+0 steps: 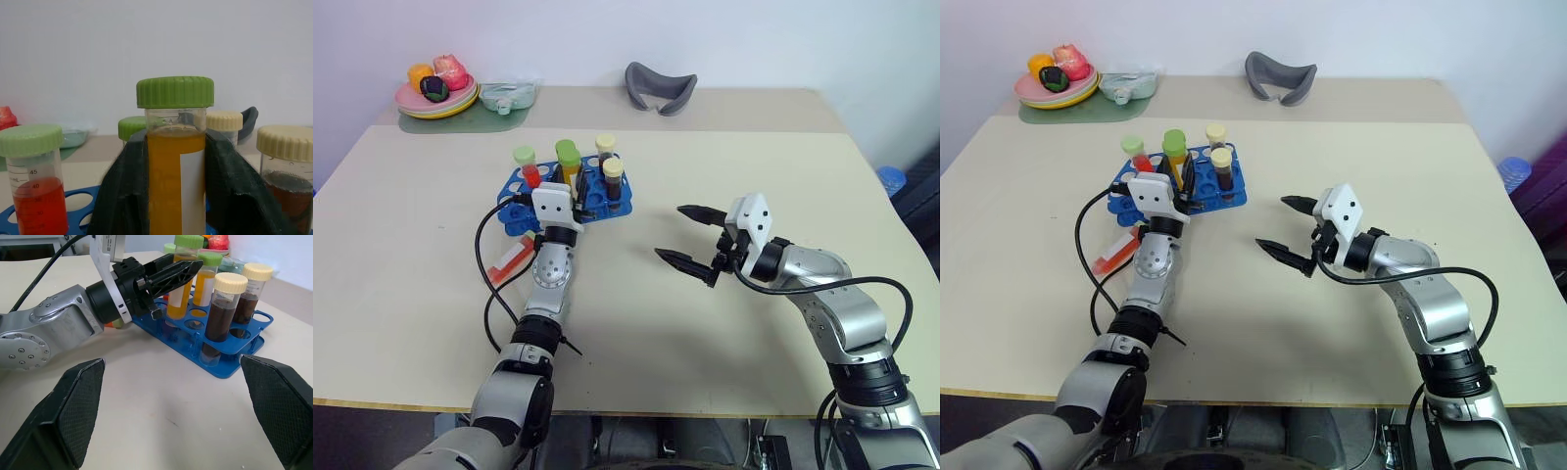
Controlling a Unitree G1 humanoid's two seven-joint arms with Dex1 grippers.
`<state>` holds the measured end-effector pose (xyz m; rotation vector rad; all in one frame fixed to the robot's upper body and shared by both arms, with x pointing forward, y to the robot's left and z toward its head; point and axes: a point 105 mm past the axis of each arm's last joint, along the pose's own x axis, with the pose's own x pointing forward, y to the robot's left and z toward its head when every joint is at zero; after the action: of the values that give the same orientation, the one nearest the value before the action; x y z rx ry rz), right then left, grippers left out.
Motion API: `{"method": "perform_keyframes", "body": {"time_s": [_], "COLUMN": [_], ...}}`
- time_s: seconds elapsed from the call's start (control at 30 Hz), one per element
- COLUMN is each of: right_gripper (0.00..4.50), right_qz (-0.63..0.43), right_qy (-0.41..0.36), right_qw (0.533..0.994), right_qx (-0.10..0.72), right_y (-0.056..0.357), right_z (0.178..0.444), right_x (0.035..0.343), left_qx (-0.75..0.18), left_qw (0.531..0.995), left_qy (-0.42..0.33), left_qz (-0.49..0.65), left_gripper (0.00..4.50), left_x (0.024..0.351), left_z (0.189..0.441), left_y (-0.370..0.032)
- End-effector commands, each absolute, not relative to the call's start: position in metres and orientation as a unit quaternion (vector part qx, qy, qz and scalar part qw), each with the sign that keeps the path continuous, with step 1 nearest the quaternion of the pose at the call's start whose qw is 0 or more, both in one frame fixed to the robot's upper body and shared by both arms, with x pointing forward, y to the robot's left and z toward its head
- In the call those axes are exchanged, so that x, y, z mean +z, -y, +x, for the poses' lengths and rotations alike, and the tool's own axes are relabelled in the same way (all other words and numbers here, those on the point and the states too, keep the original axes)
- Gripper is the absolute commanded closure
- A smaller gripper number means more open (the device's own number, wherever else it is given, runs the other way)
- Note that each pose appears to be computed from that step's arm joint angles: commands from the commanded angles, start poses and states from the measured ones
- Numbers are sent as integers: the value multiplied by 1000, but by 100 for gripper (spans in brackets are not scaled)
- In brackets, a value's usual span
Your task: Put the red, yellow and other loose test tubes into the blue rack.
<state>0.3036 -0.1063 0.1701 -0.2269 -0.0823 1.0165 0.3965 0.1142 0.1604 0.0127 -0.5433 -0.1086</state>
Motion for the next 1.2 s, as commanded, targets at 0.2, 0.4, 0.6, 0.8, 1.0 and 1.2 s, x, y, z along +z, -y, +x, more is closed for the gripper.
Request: {"method": "perform_keyframes", "body": {"time_s": [0.2,0.4,0.6,0.8,1.0,1.2], "right_gripper": [0,0,0,0,0,0], "right_qz": [-110,-108,-105,-104,-103,-102], "right_qy": [68,69,66,58,57,56], "right_qw": [859,859,859,855,850,846], "right_qx": [495,496,497,504,514,520], "right_y": [100,99,99,100,99,97], "right_z": [299,298,296,297,299,299], "right_x": [184,184,183,181,180,178], "left_qx": [-34,-25,-17,-15,-31,-92], "left_qw": [955,946,931,976,997,993], "left_qy": [294,322,363,217,67,-54], "left_qz": [20,16,4,11,29,45], "left_gripper": [3,3,3,3,3,3], "left_x": [176,191,224,238,234,235], "left_z": [394,377,338,330,321,315], "left_y": [-122,-137,-160,-196,-214,-207]}}
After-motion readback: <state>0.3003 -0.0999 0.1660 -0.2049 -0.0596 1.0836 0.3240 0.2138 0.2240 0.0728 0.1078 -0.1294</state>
